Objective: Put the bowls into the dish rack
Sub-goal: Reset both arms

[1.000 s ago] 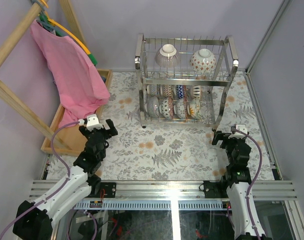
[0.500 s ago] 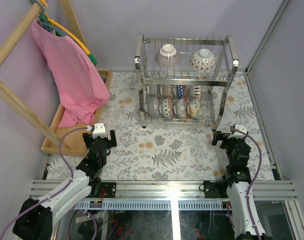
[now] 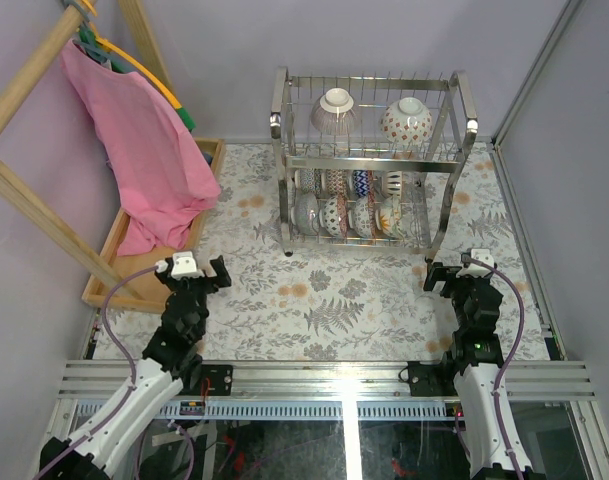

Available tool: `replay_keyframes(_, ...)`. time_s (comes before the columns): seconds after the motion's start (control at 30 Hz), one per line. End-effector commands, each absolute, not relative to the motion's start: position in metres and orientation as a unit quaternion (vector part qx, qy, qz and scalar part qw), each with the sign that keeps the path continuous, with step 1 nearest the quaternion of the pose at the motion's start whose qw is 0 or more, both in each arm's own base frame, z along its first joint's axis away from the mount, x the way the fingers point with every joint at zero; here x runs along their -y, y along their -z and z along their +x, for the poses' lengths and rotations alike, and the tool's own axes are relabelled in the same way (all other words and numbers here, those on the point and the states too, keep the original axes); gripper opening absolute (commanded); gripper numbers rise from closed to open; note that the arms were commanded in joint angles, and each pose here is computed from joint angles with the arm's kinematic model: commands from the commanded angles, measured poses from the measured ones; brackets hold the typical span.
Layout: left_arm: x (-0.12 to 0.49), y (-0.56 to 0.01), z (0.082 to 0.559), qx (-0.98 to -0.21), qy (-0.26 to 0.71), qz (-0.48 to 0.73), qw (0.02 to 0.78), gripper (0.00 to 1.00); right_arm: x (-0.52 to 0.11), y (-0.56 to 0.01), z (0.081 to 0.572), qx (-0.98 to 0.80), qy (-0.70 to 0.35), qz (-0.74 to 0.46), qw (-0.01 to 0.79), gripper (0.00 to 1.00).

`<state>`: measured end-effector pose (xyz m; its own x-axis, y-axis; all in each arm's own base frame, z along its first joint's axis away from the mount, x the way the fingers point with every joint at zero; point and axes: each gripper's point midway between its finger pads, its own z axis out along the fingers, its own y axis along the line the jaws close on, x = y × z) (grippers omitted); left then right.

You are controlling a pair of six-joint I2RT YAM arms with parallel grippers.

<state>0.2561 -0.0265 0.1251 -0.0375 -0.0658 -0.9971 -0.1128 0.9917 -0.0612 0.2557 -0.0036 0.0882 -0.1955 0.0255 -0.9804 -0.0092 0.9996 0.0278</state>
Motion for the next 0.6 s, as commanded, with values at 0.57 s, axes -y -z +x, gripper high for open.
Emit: replay_keyframes(0.57, 0.038, -0.097, 0.247, -0.715, 0.005, -0.009, 0.700, 1.00, 0.002, -0.066, 0.253, -0.777, -0.015, -0.001, 0.629, 0.99)
